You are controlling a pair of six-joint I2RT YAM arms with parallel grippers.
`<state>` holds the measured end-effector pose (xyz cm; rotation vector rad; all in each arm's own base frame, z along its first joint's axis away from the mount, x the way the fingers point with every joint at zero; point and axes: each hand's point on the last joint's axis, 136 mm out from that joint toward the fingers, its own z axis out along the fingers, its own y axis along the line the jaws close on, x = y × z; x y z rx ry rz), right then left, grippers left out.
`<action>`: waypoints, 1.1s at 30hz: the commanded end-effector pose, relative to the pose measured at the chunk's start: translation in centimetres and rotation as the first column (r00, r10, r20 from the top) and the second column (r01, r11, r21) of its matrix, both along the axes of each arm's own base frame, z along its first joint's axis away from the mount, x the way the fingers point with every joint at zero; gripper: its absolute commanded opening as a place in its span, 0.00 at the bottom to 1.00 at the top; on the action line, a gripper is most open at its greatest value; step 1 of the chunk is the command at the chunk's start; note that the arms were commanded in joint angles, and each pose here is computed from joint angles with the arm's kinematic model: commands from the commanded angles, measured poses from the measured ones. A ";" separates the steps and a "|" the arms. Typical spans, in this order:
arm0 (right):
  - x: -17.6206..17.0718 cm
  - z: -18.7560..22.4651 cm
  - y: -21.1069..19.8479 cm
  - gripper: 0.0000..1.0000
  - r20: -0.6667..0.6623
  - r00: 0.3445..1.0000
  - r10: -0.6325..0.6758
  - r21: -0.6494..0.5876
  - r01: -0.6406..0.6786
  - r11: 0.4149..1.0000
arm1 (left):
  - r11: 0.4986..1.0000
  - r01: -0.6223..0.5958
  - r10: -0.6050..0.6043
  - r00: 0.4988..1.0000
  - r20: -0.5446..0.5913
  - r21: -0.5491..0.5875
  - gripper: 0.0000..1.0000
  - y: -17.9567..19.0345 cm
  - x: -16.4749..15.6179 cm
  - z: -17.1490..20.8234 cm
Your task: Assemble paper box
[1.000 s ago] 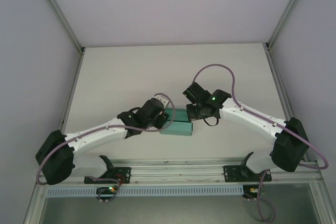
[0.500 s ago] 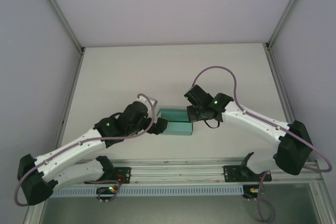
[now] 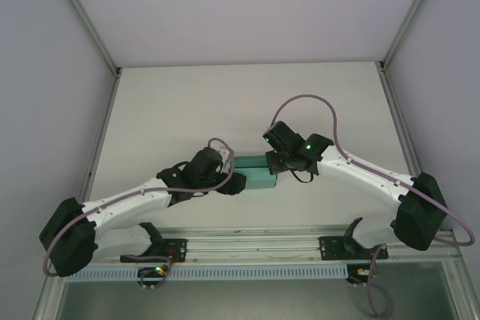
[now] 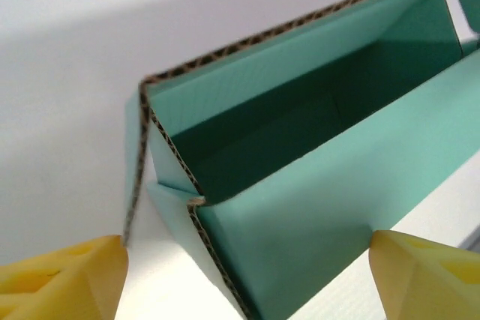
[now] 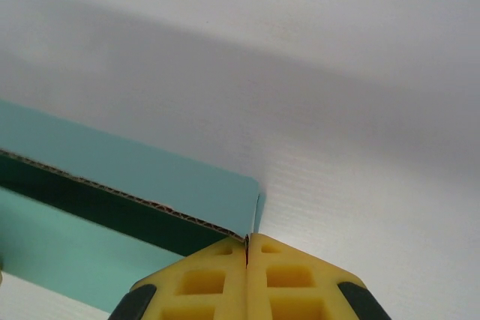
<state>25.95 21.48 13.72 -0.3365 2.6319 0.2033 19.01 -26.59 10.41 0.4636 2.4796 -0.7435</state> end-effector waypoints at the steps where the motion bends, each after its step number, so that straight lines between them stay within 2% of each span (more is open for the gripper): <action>1: -0.8 -0.7 0.8 0.00 -0.058 0.997 0.055 -0.017 -0.056 0.998 | 0.998 -0.065 0.066 0.997 0.042 -0.024 0.75 -0.7 2.7 0.8; 8: -0.6 0.2 1.2 0.00 -0.062 0.996 0.056 -0.010 -0.057 0.998 | 0.995 -0.082 0.082 0.997 0.008 0.048 0.61 -1.1 4.0 -1.5; 15: 0.0 1.0 2.2 0.00 -0.055 0.998 0.042 0.033 -0.040 0.999 | 0.995 -0.073 0.075 0.997 -0.035 0.063 0.57 -2.1 4.2 -3.7; 19: 0.7 0.7 2.2 0.00 -0.059 0.998 0.019 0.015 -0.018 1.000 | 0.997 -0.058 0.059 0.998 -0.032 0.042 0.57 -2.7 4.3 -3.4; 24: 0.6 0.3 1.3 0.00 -0.090 0.995 -0.036 0.004 0.036 0.999 | 0.993 -0.113 0.114 0.993 -0.033 0.037 0.53 -2.5 5.1 -3.8; 29: 1.6 0.0 0.8 0.00 -0.052 0.995 -0.087 0.006 0.087 0.996 | 0.998 -0.065 0.065 0.996 -0.055 0.007 0.52 -4.0 5.1 -3.9; 33: 2.6 0.2 1.3 0.02 -0.036 0.995 -0.097 0.030 0.098 0.995 | 0.998 -0.057 0.057 0.998 -0.024 -0.018 0.53 -4.3 5.4 -3.2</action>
